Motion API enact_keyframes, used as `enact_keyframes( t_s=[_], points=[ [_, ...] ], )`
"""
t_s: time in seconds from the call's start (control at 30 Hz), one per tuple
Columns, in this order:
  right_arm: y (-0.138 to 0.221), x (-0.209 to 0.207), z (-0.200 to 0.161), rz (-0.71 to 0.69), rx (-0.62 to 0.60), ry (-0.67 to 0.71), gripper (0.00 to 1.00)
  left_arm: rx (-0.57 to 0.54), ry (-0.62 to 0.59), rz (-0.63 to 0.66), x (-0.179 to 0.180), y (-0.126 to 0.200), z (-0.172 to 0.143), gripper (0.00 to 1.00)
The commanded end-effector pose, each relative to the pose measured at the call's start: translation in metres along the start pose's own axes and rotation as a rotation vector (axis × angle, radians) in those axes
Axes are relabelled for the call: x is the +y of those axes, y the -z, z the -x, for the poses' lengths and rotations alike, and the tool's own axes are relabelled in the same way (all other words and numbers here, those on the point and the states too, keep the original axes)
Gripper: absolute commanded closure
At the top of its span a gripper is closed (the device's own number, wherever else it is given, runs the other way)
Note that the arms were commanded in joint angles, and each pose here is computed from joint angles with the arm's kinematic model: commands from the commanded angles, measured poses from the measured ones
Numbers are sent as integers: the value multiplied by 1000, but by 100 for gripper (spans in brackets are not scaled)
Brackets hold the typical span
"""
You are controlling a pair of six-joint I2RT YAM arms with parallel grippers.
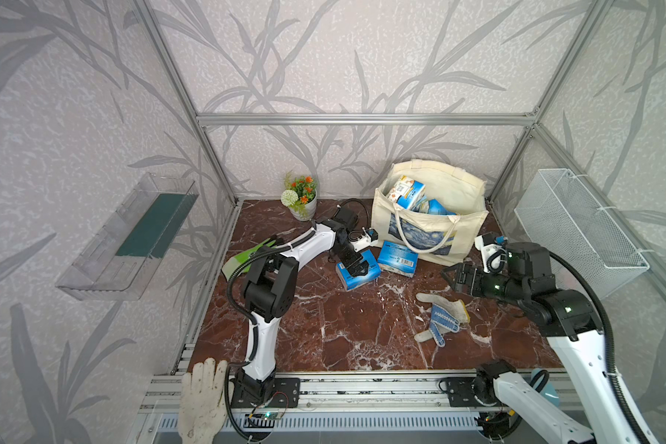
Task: Put tissues into the canvas bag
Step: Pick up the pack of facial tissues from the center of the board.
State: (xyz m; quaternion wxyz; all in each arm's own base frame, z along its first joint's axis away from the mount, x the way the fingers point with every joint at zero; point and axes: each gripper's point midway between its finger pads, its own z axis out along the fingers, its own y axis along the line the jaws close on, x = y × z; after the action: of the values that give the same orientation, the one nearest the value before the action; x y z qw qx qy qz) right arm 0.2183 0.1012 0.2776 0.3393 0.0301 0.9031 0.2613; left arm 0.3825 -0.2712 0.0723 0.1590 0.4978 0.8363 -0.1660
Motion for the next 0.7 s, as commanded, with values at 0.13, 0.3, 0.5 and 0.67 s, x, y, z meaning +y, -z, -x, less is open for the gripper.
enact_keyframes(
  t_s=[0.13, 0.3, 0.5, 0.67],
  points=[
    [2, 2, 1, 9, -10, 1, 8, 59, -25, -41, -9, -3, -13, 1],
    [0, 3, 2, 12, -7, 0, 8, 79, -39, -12, -8, -2, -21, 1],
    [-1, 3, 2, 16, -4, -2, 8, 88, -45, -26, -11, -6, -24, 0],
    [-2, 2, 1, 16, -3, -3, 8, 111, -50, -26, -10, -13, -27, 1]
  ],
)
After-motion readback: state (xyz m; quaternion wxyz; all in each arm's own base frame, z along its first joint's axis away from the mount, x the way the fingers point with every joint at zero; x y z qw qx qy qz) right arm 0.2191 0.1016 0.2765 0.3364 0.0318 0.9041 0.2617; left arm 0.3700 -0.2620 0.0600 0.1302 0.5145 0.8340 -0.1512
